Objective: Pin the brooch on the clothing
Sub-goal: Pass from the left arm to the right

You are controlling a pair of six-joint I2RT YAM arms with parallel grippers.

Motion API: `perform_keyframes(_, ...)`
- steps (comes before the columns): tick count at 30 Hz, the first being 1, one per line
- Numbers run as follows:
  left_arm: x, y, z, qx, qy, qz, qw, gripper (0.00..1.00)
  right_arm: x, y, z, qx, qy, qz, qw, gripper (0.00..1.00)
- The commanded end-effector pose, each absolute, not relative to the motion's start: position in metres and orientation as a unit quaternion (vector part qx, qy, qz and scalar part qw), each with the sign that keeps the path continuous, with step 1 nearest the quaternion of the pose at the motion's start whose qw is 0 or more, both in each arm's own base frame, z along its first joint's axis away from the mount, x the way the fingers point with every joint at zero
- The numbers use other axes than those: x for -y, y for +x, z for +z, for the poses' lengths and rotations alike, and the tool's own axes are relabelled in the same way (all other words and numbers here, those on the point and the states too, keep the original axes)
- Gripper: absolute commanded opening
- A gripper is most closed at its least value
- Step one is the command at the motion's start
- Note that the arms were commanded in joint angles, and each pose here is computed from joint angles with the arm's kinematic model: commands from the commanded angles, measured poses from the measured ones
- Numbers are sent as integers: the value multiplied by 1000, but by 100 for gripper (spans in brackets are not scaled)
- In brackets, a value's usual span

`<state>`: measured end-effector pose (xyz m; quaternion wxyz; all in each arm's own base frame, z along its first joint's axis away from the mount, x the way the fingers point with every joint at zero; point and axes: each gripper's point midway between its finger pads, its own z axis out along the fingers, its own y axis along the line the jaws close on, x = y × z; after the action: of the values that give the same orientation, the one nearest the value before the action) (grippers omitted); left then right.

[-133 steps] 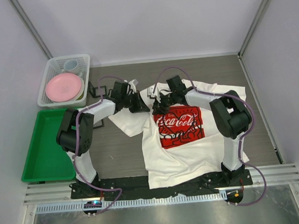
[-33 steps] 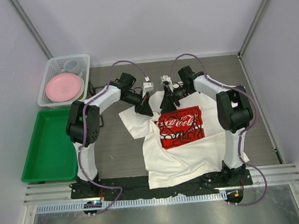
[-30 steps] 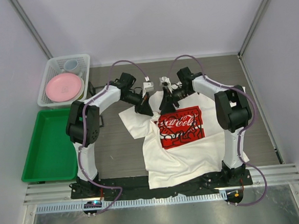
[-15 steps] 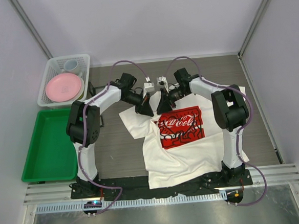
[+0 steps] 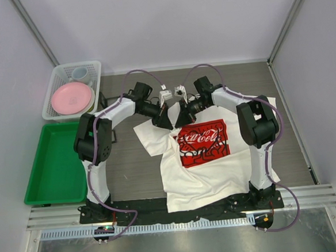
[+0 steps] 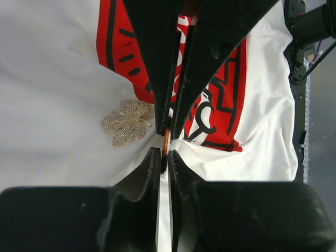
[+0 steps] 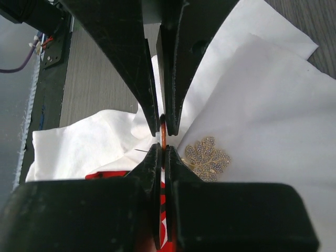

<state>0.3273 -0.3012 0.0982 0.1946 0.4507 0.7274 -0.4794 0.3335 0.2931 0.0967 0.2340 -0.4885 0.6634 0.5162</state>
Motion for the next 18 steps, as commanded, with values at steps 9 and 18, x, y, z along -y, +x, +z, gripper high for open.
perform_keyframes(9, 260, 373, 164, -793, 319, -413, 315, 46, -294, 358, 107, -709, -407, 526, 233, 1)
perform_keyframes(18, 182, 418, 246, -769, 236, -171, 569, 76, -295, 358, 109, -726, -370, 530, 233, 1)
